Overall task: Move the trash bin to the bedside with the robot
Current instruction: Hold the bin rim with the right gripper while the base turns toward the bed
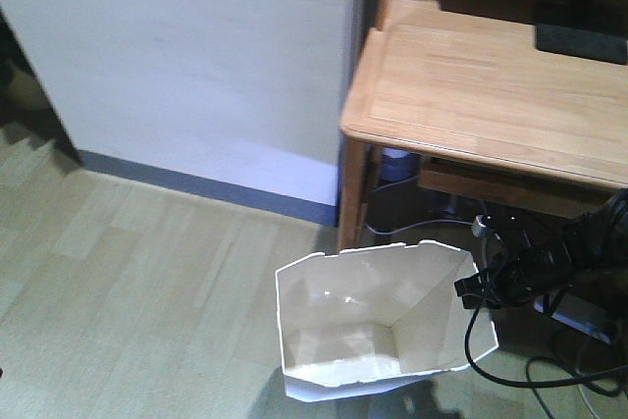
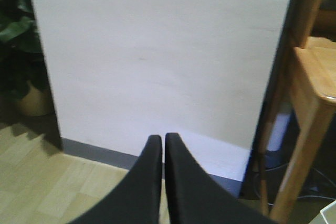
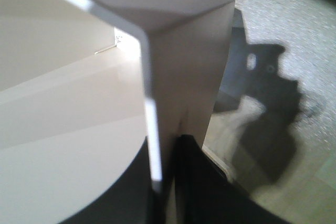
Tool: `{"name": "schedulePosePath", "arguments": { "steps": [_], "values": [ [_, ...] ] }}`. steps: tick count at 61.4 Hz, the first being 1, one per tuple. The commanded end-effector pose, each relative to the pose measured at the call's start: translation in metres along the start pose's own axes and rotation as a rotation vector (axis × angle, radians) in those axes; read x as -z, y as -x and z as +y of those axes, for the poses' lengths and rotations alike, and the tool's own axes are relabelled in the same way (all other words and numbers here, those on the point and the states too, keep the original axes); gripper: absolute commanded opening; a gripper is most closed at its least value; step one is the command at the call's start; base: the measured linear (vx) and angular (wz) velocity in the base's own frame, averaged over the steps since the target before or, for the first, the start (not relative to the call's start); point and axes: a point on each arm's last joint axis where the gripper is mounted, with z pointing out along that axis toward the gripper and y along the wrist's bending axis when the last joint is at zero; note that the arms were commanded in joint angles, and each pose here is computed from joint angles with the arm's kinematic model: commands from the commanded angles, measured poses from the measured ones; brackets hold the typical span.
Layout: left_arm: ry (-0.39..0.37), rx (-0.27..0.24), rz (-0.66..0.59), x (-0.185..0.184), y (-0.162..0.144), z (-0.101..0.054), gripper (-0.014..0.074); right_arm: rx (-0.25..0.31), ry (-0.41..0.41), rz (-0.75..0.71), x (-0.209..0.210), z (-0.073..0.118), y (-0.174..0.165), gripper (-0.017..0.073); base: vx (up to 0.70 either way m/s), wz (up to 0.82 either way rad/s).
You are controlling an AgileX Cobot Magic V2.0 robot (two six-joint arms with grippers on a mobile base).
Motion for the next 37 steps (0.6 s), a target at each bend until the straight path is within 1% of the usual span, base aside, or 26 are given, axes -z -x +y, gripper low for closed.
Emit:
{"name": "schedulePosePath", "arguments": {
  "steps": [1,37],
  "values": [
    [-0.004,0.01,-0.062,-0.0005,0.0006,0.0001,-0.0006,0.008,0.17,-0.105,0.0235,0.0201,0.0206,-0.0006,-0.03,0.47],
    [-0.004,0.01,-0.062,-0.0005,0.0006,0.0001,-0.0006,0.008,0.17,-0.105,0.0235,0.0201,0.0206,-0.0006,-0.01,0.42]
  ]
}}
